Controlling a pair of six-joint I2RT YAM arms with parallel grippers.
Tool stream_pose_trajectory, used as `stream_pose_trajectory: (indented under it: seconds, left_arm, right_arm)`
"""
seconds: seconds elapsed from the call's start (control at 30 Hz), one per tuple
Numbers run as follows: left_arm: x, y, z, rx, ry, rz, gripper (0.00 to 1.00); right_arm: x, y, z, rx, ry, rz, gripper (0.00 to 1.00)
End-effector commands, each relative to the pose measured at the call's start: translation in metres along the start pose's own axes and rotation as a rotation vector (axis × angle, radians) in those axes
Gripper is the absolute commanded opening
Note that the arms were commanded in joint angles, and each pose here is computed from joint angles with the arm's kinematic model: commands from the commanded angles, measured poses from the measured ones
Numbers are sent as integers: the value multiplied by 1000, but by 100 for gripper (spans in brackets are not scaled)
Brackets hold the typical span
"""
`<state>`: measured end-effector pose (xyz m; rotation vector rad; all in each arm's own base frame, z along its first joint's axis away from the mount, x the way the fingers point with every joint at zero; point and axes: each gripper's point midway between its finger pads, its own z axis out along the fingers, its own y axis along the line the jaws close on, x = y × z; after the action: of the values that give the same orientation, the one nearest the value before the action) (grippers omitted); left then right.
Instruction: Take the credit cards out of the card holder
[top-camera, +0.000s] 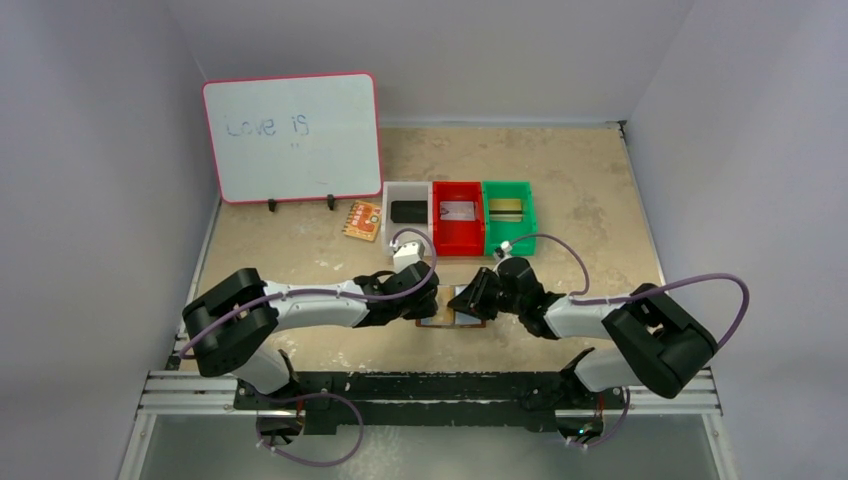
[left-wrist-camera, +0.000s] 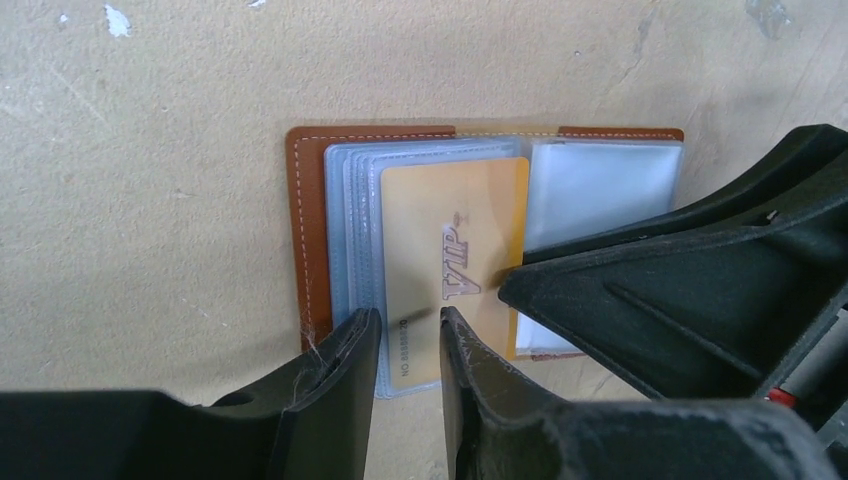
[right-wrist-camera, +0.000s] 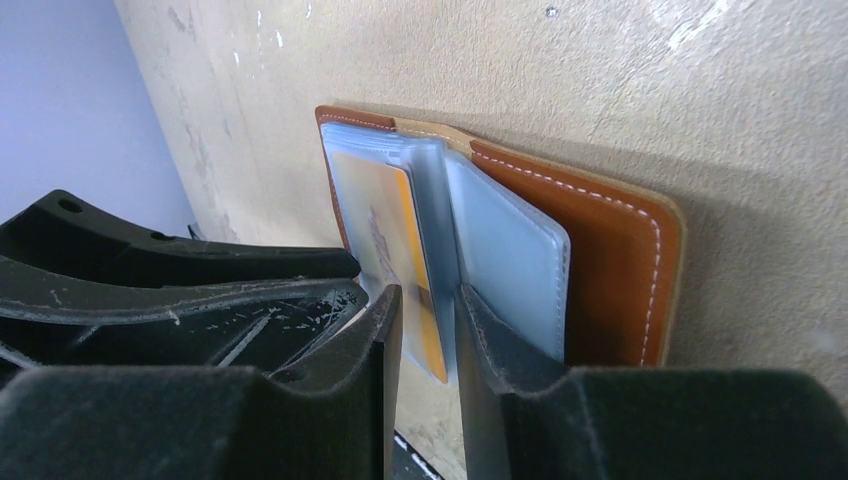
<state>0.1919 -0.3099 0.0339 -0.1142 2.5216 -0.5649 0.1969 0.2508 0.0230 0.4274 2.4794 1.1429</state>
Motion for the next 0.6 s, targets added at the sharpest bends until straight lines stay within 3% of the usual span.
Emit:
stream_pose_trajectory:
  seconds: [0.0, 0.27, 0.37, 0.57]
  left_arm:
    - [-5, -20, 0, 73, 1, 10, 27]
    - [-1, -11, 3, 34, 12, 10, 21]
    - [2, -8, 4, 17, 23, 19, 19]
    - [3, 2, 7, -36, 26, 36, 15]
  right_arm:
    - [-4, 9, -1, -42, -9, -7, 28]
    - [-7, 15, -2, -59, -18, -19, 25]
    - [-10, 19, -4, -75, -29, -28, 17]
    - [-11, 21, -5, -76, -31, -30, 11]
